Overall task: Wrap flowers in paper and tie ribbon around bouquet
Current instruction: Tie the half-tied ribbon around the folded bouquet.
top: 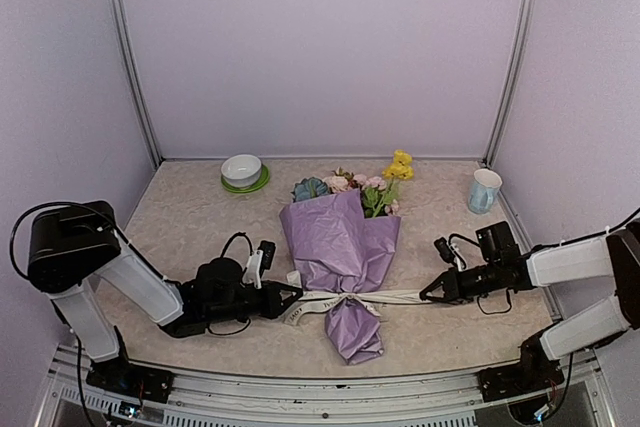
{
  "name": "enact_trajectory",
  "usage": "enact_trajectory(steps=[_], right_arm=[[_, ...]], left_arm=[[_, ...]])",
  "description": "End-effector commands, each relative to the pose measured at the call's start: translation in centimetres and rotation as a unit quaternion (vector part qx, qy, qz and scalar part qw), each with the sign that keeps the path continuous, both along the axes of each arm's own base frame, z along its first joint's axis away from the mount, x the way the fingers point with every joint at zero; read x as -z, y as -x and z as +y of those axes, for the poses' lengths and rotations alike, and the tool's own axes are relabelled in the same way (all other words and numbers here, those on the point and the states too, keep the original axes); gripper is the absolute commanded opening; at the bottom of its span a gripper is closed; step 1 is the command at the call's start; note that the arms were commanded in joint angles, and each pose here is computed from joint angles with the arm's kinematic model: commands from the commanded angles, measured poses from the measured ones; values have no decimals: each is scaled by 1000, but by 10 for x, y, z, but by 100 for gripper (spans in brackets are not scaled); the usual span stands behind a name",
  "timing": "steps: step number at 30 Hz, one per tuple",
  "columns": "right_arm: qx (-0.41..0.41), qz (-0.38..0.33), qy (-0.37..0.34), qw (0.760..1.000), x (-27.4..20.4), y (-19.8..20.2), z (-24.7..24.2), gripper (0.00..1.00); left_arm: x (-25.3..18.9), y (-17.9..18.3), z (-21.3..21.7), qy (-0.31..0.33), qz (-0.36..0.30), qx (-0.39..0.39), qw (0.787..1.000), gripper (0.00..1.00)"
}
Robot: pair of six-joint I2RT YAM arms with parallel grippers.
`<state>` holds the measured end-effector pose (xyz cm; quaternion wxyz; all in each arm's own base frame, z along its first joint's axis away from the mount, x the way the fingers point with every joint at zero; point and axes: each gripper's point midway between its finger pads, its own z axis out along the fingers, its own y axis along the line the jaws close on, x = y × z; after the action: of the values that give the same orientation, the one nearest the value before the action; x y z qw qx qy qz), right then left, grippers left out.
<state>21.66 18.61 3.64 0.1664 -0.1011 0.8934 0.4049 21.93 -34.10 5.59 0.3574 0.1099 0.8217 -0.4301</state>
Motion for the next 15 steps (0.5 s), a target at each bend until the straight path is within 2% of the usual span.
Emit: enact_trajectory(steps=[1,6,9,15], right_arm=[[81,-5,69,994,22,-18,-38,0],[76,7,71,995,27,-20,-36,0],[79,7,69,994,26,-17,-37,0],[85,0,69,994,24,-15,-39,0]], left_arm=[[48,-19,71,-104,26,-114,988,0],[54,-21,77,-133,24,-120,984,0],[60,-24,91,-149,32,-148,977,0],[65,-26,114,-141,53,-174,973,0]])
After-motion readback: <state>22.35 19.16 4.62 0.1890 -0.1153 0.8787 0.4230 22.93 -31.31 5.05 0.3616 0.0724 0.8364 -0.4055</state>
